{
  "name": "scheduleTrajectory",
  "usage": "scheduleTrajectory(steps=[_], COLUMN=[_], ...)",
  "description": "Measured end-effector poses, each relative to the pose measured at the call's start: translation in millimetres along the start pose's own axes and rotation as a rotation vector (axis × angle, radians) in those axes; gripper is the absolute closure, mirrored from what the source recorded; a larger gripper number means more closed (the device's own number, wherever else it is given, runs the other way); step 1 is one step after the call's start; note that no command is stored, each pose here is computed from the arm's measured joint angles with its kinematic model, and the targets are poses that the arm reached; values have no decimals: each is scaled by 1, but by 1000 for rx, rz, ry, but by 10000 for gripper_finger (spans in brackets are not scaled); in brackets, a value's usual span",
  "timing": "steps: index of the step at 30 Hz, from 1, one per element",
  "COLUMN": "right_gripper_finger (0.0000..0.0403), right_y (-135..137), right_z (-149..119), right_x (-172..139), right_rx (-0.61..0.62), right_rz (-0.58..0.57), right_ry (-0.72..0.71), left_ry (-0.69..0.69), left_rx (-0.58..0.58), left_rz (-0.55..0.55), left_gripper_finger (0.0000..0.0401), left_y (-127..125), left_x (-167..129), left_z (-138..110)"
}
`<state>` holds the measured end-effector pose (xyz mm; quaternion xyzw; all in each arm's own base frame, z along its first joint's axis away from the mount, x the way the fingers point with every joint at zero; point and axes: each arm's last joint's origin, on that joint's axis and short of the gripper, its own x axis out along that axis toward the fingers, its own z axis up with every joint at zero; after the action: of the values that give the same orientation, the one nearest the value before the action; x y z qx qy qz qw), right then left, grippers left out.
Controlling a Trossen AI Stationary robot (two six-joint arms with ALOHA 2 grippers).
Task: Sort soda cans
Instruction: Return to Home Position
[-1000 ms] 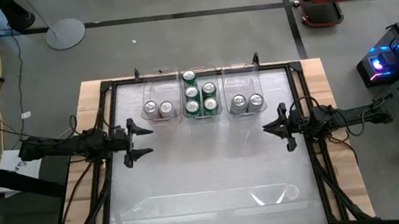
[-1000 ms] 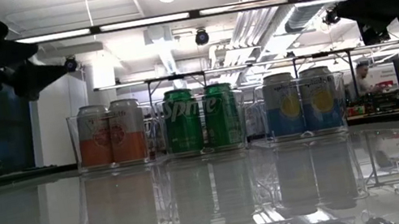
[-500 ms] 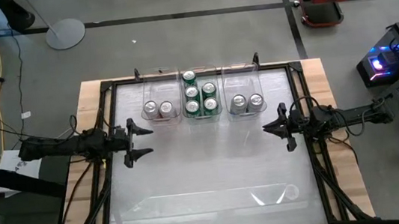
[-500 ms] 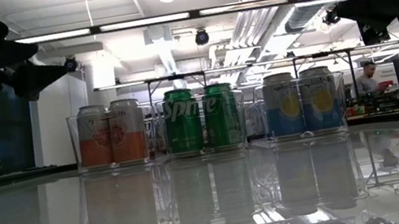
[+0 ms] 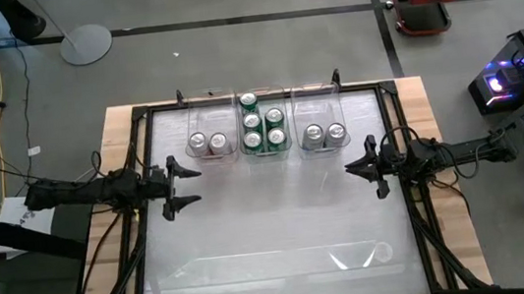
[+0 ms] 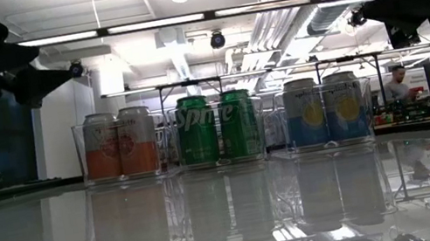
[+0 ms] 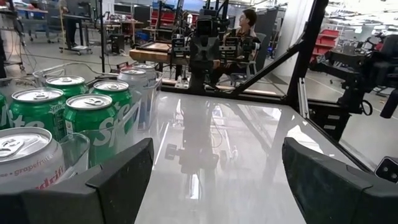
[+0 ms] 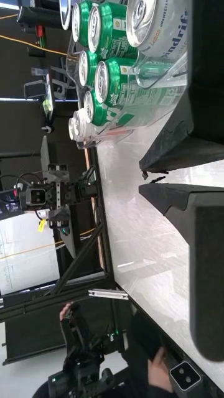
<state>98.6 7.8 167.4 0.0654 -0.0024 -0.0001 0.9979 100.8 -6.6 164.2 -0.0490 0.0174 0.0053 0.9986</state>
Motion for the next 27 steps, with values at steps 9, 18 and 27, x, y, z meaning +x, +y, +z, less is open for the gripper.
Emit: scheduleTrajectory(steps=[9, 18, 27], right_gripper_finger=[366, 366, 366], right_y=[0, 0, 0], right_z=[0, 0, 0], right_x=[0, 0, 0], right_rx=[0, 0, 0], right_rz=[0, 0, 0], right_ry=[0, 0, 0], left_ry=[-27, -27, -27], left_rx=[-3, -3, -3], left_rz=[8, 8, 8], left_gripper_finger=[71, 71, 71], left_y=[1, 1, 1], left_x=[-2, -2, -2], left_z=[2, 2, 2])
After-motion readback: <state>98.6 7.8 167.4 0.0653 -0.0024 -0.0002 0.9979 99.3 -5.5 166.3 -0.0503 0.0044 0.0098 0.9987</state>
